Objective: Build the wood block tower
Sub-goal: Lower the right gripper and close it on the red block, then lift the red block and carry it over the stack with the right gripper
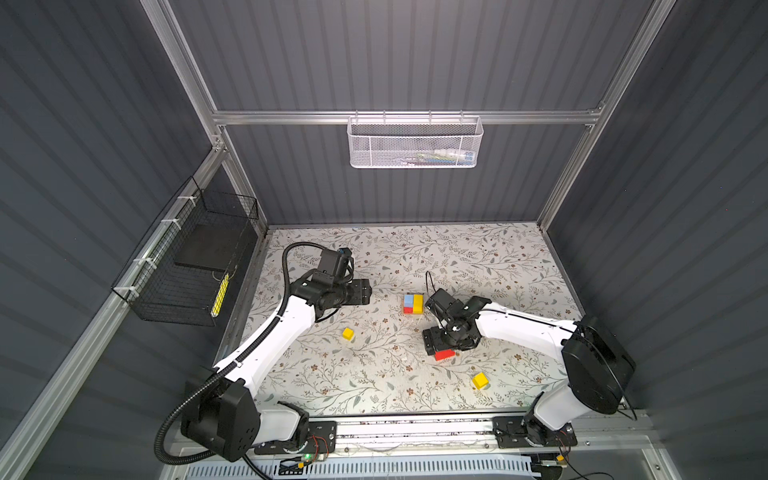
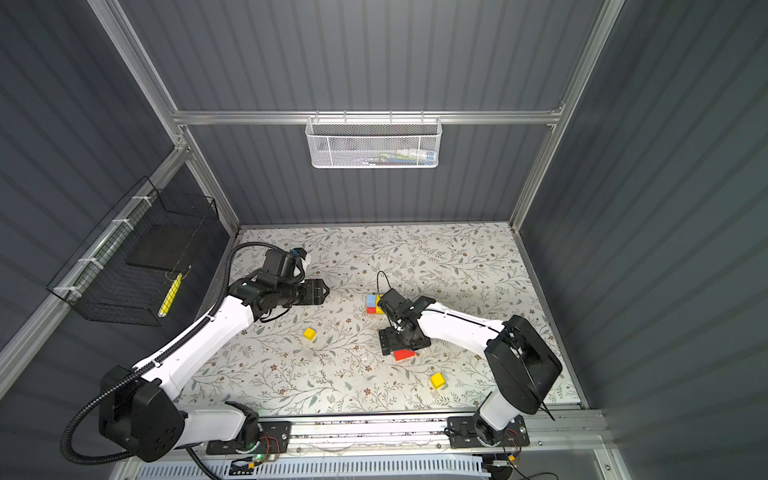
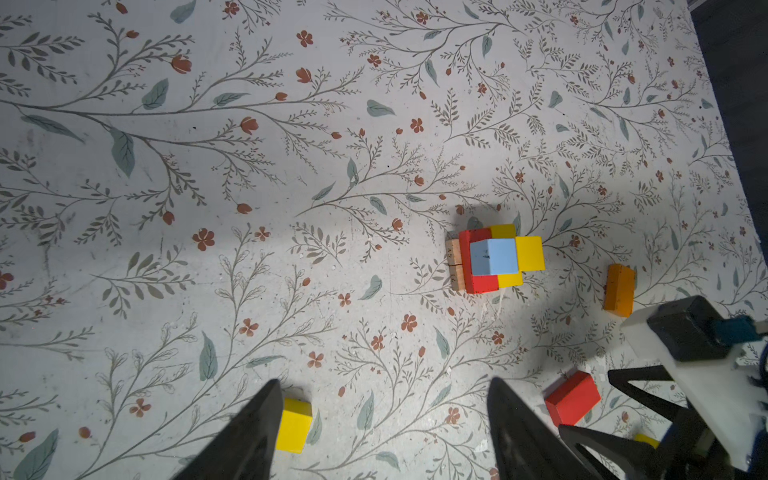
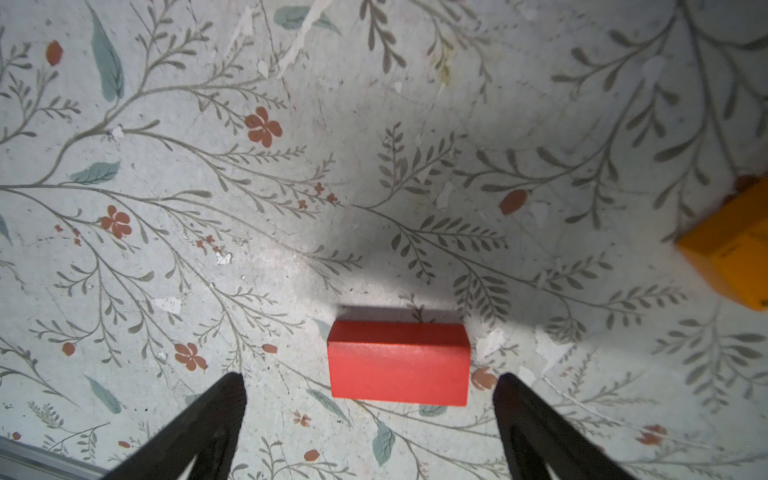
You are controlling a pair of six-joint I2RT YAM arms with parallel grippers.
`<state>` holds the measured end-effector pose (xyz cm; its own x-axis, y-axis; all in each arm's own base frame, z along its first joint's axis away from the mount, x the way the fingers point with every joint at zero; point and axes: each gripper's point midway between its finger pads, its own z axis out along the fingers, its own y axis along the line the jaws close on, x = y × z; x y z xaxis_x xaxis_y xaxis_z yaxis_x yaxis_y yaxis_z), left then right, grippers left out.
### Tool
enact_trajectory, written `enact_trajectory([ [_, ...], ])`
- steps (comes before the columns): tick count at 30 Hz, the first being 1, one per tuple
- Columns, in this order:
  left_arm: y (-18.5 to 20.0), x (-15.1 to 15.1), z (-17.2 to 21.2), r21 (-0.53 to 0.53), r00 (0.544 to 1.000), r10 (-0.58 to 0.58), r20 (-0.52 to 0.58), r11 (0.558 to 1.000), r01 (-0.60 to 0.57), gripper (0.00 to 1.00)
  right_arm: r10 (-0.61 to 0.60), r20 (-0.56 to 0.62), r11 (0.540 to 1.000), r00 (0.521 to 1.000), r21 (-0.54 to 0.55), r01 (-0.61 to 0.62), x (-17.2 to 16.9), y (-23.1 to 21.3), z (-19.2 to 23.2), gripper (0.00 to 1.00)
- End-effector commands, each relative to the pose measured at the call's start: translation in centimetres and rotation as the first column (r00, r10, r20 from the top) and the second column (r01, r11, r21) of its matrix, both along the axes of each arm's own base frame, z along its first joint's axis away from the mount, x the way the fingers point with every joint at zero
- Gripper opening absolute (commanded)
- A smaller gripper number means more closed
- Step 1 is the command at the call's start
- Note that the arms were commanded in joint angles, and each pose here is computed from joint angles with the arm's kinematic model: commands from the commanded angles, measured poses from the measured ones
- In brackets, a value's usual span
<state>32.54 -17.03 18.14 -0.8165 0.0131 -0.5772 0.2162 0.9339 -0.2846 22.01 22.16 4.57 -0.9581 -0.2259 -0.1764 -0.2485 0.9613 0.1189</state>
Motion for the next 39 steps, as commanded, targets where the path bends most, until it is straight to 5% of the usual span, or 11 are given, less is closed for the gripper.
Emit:
enact_trajectory([
  [1,0.0,-0.2,-1.0,-0.009,0.999,0.002,-0.032,1.000,-0.002,0.77,0.002,-0.019,0.998,1.000,-0.059,-0.003,-0.6,-1.1,-1.1,0.94],
  [27,0.2,-0.1,-1.7,0.002,0.999,0.005,-0.047,1.000,-0.005,0.78,-0.005,-0.063,0.993,0.998,-0.120,-0.003,-1.4,-1.6,-3.2,0.72],
  [39,0.4,-0.1,-1.7,0.008,0.999,0.006,-0.042,1.000,-0.006,0.77,-0.004,-0.043,0.988,0.999,-0.153,-0.002,-1.3,-1.3,-3.3,0.72],
])
